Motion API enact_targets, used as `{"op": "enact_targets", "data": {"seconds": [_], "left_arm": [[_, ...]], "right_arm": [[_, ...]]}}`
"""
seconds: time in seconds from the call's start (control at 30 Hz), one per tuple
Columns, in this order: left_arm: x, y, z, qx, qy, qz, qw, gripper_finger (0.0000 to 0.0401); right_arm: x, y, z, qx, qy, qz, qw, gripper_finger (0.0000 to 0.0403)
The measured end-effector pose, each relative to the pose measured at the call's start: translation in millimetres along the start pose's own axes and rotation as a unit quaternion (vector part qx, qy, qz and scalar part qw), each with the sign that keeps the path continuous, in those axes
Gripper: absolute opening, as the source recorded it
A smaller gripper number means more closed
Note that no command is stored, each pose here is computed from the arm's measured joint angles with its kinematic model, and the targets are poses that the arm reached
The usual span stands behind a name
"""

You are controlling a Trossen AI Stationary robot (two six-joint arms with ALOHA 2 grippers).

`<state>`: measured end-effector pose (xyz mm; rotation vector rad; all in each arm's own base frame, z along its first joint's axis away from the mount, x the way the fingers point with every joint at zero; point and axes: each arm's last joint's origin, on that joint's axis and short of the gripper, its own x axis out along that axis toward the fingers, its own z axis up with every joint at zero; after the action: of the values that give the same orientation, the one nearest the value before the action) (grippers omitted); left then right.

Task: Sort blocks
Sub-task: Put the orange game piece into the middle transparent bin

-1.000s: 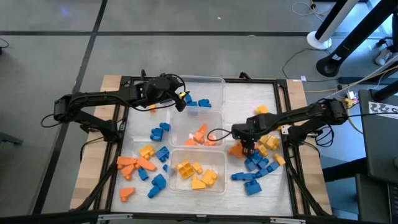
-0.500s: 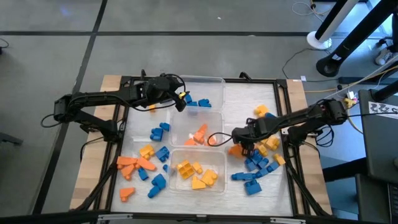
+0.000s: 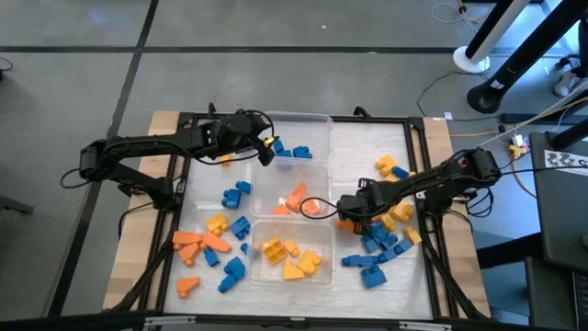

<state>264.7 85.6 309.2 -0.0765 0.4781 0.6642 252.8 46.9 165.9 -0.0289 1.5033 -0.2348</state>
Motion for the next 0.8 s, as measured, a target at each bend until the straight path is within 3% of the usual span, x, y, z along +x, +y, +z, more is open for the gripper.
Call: {"op": "enact_targets", "data": {"seconds": [0.27,0.67,0.8], "left_arm": [[0.0,0.1,0.1,0.000,0.000,0.000,1.000,0.0210],[0.0,0.1,0.1,0.000,-0.001,0.000,1.000,0.0210],[0.0,0.0,0.1,0.000,-0.001,0.000,1.000,0.0210]], "right_arm": [[5.9,-1.2,1.1,-0.003,-0.001,-0.047,0.999,0.0167],[5.7,-3.0,1.6,-0.003,-0.010,-0.074,0.997,0.0024],[6.1,-2.9,1.8,-0.003,-0.010,-0.074,0.997,0.0005]]}}
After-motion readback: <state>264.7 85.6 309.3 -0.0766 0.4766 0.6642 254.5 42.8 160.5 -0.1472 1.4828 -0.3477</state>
